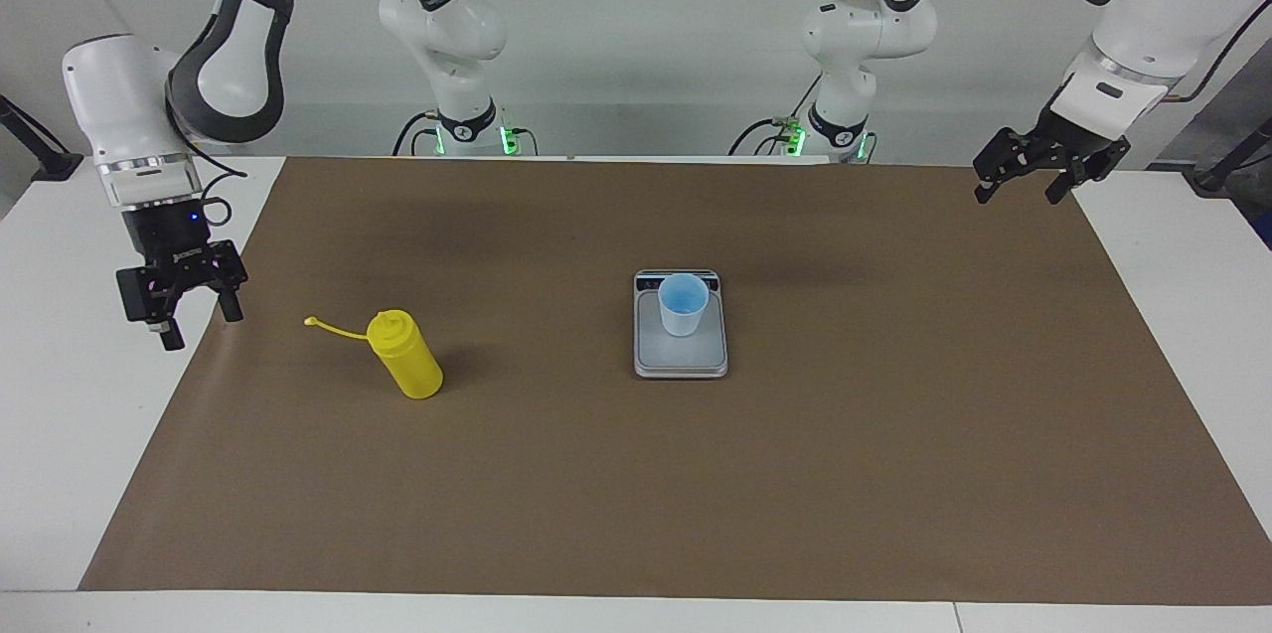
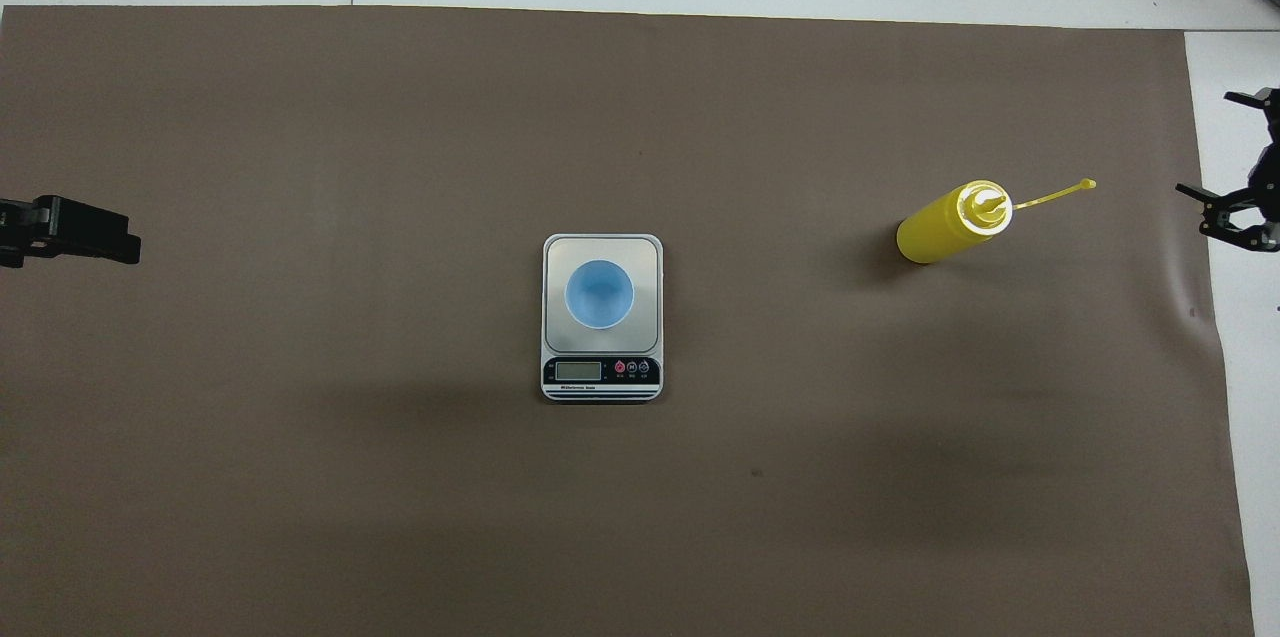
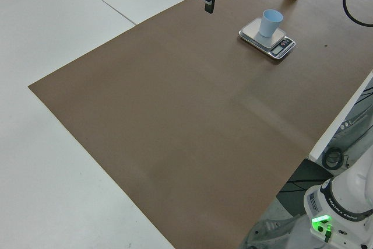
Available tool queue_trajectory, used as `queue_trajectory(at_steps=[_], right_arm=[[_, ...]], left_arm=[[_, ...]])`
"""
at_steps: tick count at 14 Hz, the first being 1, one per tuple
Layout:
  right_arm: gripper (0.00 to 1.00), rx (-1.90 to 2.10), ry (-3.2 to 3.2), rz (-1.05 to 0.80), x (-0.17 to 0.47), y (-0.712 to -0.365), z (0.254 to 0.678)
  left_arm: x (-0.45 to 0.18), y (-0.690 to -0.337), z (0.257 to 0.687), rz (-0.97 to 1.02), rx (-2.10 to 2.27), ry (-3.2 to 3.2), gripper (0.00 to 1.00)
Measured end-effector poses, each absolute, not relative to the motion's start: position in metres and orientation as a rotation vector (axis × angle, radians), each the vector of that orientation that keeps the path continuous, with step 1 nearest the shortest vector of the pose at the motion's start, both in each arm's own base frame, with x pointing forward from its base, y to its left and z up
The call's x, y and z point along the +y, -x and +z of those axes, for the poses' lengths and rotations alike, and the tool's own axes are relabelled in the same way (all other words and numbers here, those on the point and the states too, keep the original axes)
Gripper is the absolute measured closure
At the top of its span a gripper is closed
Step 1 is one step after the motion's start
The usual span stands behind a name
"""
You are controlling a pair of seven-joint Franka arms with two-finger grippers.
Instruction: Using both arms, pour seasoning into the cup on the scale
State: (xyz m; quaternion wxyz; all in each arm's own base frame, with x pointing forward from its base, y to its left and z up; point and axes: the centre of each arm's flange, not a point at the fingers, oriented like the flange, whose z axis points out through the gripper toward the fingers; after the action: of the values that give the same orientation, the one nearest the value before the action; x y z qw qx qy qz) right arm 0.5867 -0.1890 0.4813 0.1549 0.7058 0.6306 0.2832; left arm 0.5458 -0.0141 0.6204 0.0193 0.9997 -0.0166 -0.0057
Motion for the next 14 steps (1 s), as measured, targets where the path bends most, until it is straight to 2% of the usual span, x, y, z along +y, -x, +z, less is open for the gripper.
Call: queue_trajectory(at_steps=[7,14], right_arm=[[0.00,1.641,-2.341,0.654,-0.105,-0.617,0.545],[0.00,1.199,-2.730,0.532,-0.029,-0.605,0.571]], left_arm=[[-0.014,-0.546,0.620,-0.018,-0.051,-3.102,0.00],[-0.014,-0.546,0.620,-0.018,-0.051,-3.102,0.00]])
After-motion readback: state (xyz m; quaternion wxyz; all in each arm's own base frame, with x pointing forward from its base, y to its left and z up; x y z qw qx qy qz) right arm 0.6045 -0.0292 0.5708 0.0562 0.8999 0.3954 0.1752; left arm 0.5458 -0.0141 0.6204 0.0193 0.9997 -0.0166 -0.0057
